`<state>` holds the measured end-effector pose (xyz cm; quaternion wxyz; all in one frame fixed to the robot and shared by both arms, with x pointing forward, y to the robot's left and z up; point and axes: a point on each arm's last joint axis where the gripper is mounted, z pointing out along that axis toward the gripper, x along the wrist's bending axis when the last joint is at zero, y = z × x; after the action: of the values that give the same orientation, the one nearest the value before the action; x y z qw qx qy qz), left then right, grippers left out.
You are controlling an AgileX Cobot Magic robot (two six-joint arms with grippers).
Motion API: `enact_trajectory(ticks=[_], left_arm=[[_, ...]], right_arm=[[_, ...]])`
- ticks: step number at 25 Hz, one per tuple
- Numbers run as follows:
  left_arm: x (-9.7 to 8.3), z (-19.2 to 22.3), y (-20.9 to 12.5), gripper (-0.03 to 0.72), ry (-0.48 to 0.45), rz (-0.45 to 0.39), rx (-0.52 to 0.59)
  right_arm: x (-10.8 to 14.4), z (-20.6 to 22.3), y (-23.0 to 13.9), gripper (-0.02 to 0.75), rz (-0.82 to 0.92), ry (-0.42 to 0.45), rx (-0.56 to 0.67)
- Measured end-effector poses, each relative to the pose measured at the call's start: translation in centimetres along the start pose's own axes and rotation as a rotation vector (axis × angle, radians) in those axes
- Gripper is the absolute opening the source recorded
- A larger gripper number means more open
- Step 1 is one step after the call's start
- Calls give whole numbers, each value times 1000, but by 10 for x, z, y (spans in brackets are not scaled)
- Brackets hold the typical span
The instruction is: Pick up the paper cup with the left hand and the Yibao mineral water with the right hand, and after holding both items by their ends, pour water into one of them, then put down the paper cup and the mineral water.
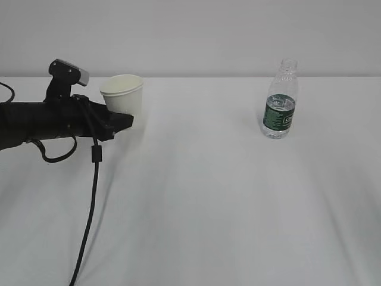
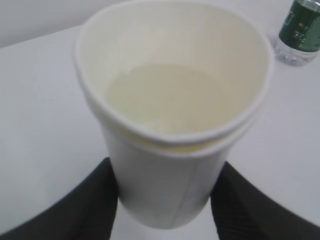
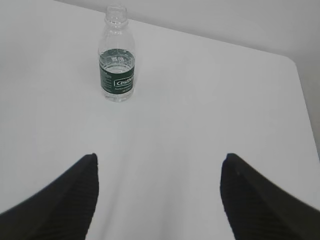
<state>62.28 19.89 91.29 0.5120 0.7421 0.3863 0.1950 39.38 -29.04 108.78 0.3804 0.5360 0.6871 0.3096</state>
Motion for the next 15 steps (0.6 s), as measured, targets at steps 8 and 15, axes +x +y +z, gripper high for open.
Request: enact_trajectory(ticks=[8,15], left_arm=[[10,-2,1,394,72,-20,-18],[27,-9,0,394,149,-51,-24]], right_arm=[[0,0,-1,575,6,4,8],[1,0,-1,574,15,10,12]])
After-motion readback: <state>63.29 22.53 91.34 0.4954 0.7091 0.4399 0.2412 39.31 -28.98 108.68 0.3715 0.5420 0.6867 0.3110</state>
